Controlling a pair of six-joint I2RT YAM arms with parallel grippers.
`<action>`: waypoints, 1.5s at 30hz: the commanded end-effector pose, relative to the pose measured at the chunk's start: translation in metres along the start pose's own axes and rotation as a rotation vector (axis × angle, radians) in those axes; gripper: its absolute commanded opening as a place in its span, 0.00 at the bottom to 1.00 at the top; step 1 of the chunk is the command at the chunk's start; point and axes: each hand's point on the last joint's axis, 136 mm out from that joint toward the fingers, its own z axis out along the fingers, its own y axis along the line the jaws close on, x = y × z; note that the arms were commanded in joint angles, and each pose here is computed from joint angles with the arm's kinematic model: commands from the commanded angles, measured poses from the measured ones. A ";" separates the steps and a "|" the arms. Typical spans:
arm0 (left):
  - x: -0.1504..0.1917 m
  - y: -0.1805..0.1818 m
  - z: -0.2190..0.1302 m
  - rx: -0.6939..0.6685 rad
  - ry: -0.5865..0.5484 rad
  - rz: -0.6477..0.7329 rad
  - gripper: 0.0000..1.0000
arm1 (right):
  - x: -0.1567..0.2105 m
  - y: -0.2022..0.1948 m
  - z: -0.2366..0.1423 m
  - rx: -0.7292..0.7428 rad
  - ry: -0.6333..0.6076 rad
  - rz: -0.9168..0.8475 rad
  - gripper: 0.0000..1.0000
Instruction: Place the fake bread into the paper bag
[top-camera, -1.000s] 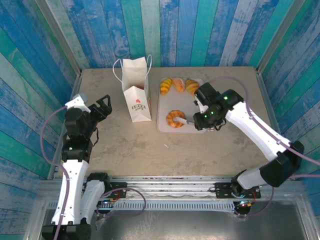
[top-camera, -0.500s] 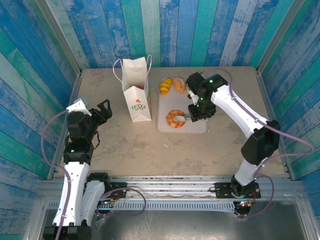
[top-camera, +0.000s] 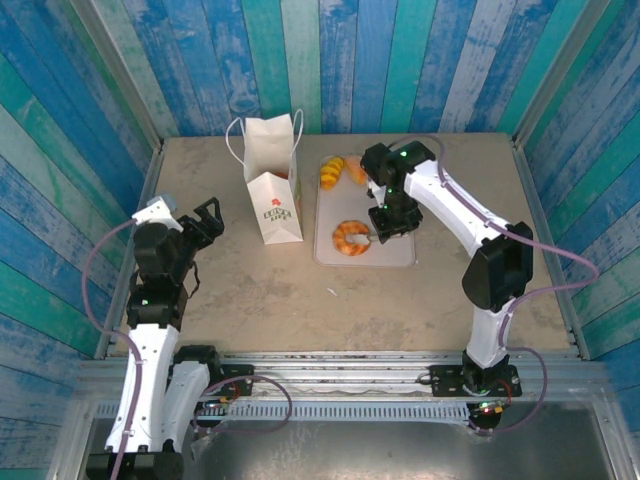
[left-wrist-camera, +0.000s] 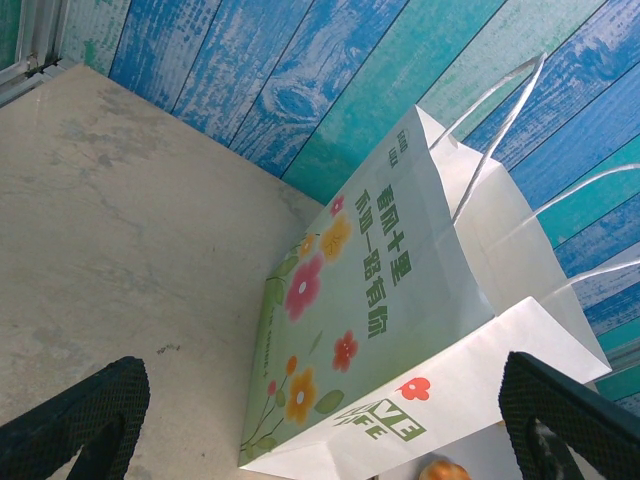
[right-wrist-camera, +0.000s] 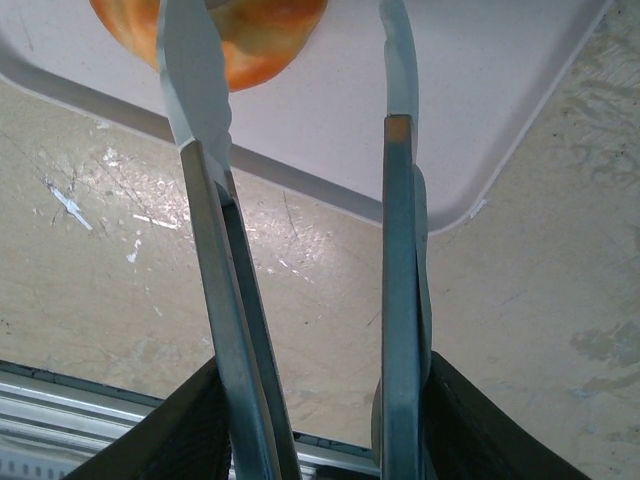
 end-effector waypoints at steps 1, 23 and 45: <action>0.001 -0.001 0.000 0.010 -0.007 0.013 0.94 | 0.000 -0.002 -0.003 0.011 0.013 -0.009 0.47; 0.002 0.000 0.003 0.009 0.001 0.011 0.94 | -0.013 0.011 0.008 -0.017 0.037 -0.029 0.40; -0.022 -0.020 -0.004 0.035 -0.012 -0.027 0.94 | -0.010 0.000 -0.063 0.022 -0.234 -0.020 0.28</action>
